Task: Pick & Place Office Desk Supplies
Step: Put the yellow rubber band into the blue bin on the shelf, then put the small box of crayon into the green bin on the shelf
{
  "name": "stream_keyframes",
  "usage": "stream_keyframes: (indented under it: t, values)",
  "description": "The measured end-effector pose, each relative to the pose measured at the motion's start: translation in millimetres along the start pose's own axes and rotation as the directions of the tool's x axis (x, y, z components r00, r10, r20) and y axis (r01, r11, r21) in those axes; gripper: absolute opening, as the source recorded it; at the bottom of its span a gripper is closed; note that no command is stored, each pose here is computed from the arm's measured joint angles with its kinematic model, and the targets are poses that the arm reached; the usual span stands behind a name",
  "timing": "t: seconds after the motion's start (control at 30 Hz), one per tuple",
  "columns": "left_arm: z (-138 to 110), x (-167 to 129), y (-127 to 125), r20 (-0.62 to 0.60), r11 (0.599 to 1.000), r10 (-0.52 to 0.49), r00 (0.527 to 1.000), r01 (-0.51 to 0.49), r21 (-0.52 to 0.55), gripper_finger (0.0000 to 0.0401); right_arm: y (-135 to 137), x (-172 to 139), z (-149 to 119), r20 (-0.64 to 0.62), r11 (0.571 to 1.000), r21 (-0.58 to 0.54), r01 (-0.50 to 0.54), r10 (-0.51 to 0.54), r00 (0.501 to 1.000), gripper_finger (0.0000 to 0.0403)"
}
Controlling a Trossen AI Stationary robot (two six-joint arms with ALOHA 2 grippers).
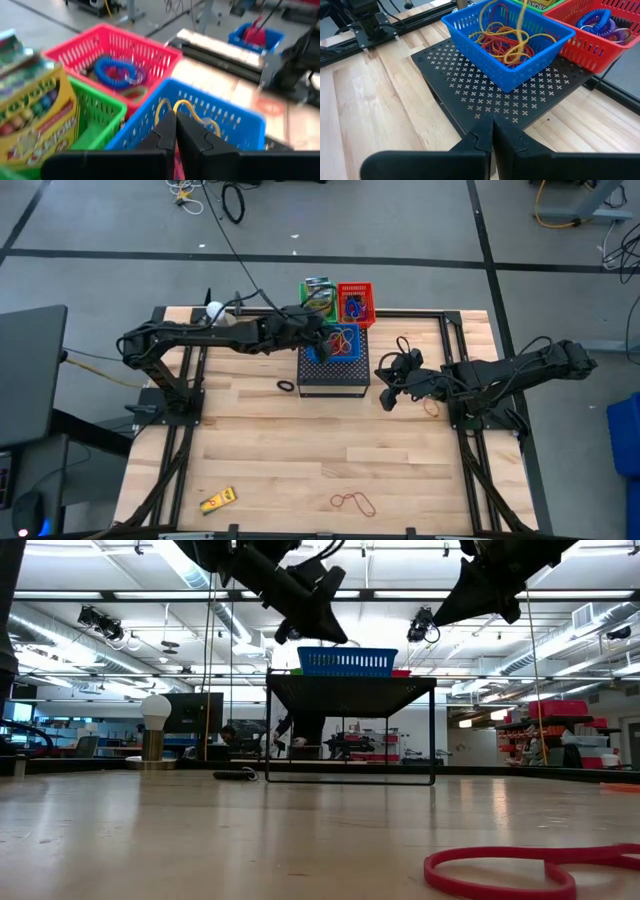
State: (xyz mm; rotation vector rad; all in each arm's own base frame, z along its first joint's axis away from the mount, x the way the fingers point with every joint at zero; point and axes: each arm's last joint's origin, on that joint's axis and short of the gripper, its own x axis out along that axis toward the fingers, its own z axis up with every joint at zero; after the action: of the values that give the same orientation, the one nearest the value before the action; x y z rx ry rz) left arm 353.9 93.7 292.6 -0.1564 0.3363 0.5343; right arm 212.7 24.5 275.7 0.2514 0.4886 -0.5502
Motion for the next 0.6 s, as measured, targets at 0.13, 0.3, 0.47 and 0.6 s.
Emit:
stream_keyframes:
  t: [0.13,0.3,0.47,0.6]
  values:
    - [-7.4,-0.3,1.3,-0.074,1.0,0.013,0.997,-0.012,0.024,0.0031,0.0,0.0,0.0,0.0,1.0,0.0,0.0,0.0,1.0,0.0011]
    - [-8.3,-1.0,1.1,-0.102,0.999,-0.028,0.994,0.029,0.018,0.0074,0.0,0.0,0.0,0.0,1.0,-0.003,0.0,0.0,1.0,0.0011]
    - [8.4,-5.8,1.0,-0.122,0.996,-0.089,0.989,0.088,-0.017,0.0123,0.0,0.0,0.0,0.0,1.0,-0.003,0.0,0.0,1.0,0.0011]
    - [23.5,-10.6,3.8,-0.141,0.997,-0.075,0.987,0.073,-0.015,0.0151,0.0,0.0,0.0,0.0,1.0,-0.003,0.0,0.0,1.0,0.0011]
